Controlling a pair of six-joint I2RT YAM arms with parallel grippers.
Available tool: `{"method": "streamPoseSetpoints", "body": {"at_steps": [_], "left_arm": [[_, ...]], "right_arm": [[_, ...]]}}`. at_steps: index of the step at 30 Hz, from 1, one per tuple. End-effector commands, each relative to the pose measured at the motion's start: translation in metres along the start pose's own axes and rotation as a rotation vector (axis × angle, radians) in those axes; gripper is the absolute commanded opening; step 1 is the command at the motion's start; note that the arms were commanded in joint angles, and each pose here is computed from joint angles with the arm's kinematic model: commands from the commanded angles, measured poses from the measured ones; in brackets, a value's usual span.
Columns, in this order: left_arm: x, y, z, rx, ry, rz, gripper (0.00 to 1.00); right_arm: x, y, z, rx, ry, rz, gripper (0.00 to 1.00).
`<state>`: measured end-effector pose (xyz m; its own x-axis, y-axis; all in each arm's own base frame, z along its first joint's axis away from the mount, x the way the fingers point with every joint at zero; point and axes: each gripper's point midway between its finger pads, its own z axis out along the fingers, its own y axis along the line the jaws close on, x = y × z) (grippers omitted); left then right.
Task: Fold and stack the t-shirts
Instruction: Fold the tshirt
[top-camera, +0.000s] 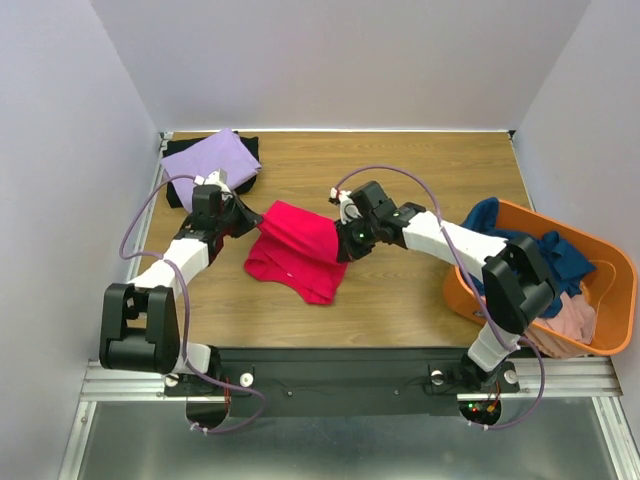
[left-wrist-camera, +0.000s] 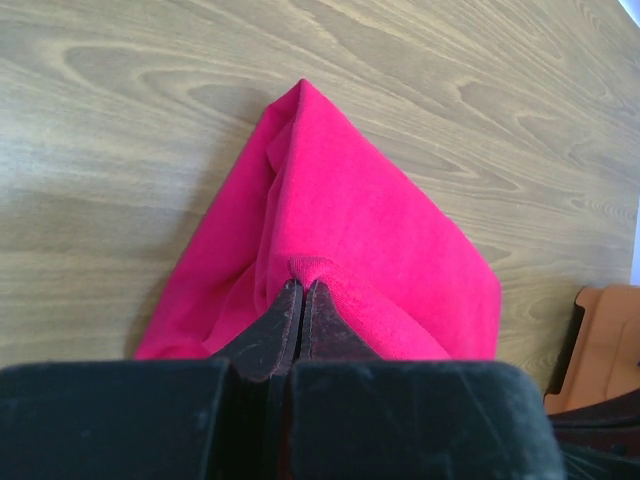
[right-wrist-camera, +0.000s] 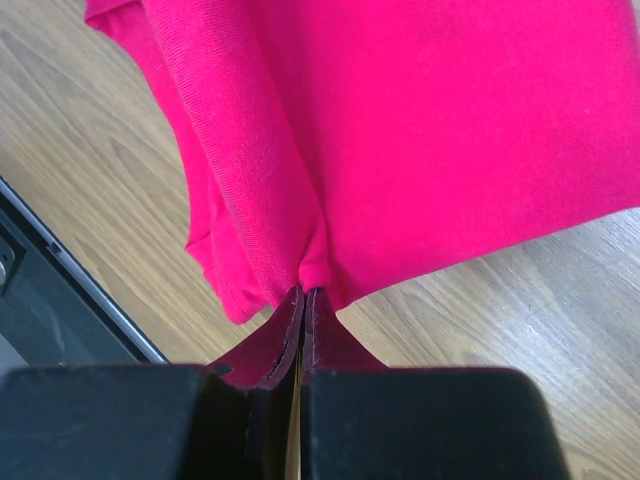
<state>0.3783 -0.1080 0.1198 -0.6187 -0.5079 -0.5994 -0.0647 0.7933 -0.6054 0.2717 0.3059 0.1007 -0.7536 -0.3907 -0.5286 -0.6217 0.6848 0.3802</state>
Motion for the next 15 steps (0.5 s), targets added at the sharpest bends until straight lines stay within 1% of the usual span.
{"method": "streamPoseSetpoints", "body": {"at_steps": [1,3,5,6,8,9,10,11,13,14,15], "left_arm": [[-0.029,-0.007,-0.014,0.000,-0.121,0.018,0.00],[-0.032,-0.015,-0.012,0.031,-0.113,0.019,0.00],[-0.032,-0.021,-0.005,0.066,-0.089,0.022,0.00],[-0.040,-0.036,-0.002,0.124,-0.084,0.031,0.00],[-0.045,-0.047,0.006,0.169,-0.060,0.043,0.00],[-0.053,-0.057,0.015,0.196,-0.046,0.055,0.00],[-0.059,-0.062,0.019,0.206,-0.051,0.063,0.00],[-0.074,-0.068,0.027,0.207,-0.066,0.077,0.00],[-0.088,-0.075,0.036,0.200,-0.067,0.088,0.00],[-0.090,-0.074,0.046,0.194,-0.046,0.093,0.00],[-0.111,-0.092,0.044,0.224,-0.078,0.110,0.00]], "right_arm": [[-0.002,0.000,-0.007,0.047,-0.011,0.002,0.00],[-0.018,-0.017,-0.014,0.165,-0.070,0.049,0.00],[-0.040,-0.027,-0.022,0.229,-0.131,0.088,0.00],[-0.050,-0.043,-0.028,0.284,-0.161,0.121,0.00],[-0.068,-0.060,-0.035,0.336,-0.205,0.174,0.00],[-0.089,-0.079,-0.047,0.382,-0.264,0.227,0.00],[-0.102,-0.087,-0.054,0.397,-0.300,0.255,0.00],[-0.128,-0.102,-0.073,0.414,-0.372,0.296,0.00],[-0.148,-0.121,-0.078,0.437,-0.411,0.327,0.00],[-0.156,-0.130,-0.080,0.449,-0.427,0.339,0.00],[-0.180,-0.137,-0.098,0.454,-0.491,0.343,0.00]]}}
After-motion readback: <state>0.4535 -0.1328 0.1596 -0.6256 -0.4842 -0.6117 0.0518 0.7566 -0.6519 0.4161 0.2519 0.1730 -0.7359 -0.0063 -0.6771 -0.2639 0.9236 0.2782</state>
